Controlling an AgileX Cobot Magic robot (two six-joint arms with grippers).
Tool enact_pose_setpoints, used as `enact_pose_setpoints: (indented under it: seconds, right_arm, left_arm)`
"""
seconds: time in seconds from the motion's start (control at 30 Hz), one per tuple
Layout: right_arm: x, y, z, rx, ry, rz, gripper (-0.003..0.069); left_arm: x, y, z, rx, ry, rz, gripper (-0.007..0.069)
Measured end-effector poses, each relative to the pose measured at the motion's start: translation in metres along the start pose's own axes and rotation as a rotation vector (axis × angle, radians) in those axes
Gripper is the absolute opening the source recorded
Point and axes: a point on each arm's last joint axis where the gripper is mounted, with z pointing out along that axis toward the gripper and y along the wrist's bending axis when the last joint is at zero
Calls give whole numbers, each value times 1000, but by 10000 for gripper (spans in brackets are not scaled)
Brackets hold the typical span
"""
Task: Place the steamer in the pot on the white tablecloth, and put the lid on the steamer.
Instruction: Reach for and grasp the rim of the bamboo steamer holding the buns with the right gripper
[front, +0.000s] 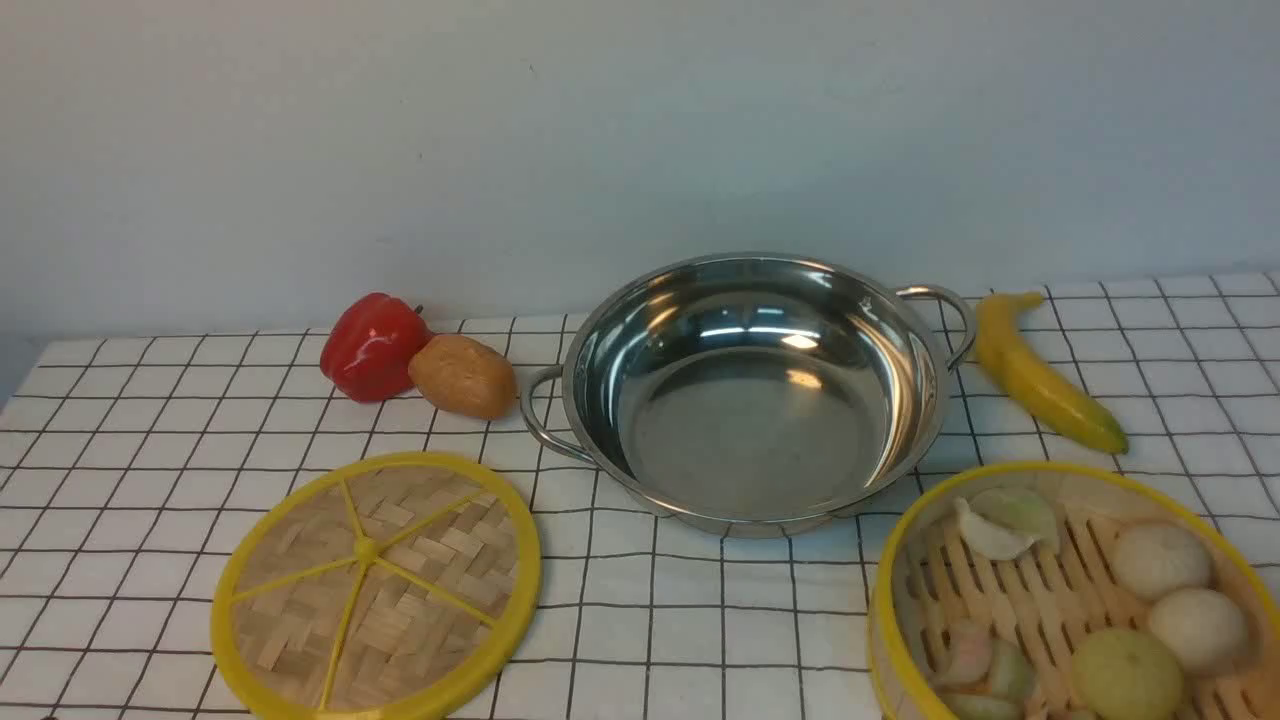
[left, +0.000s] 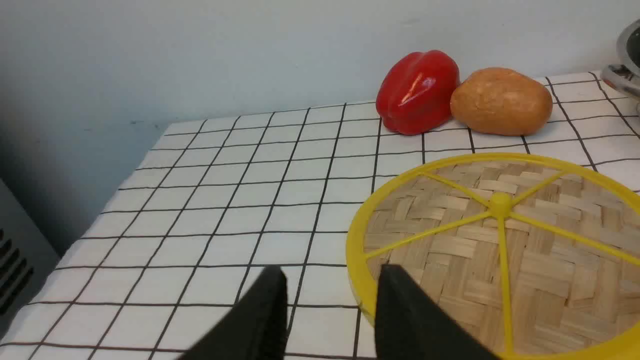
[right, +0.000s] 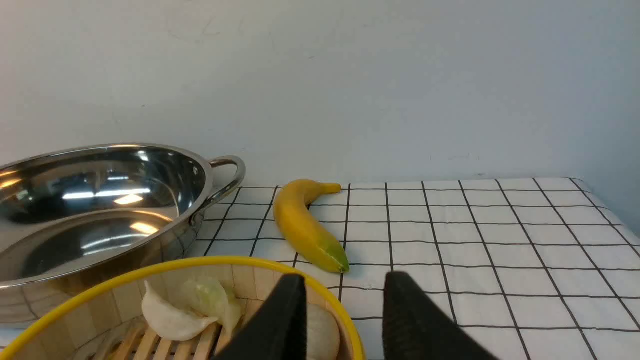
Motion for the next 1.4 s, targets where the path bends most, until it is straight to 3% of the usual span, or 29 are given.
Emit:
enact_pose_setpoints:
  seconds: [1.4]
  right_arm:
    - [0,0,0,1,0,-2,240]
  left_arm:
    - [0,0,0,-2,0,2,243]
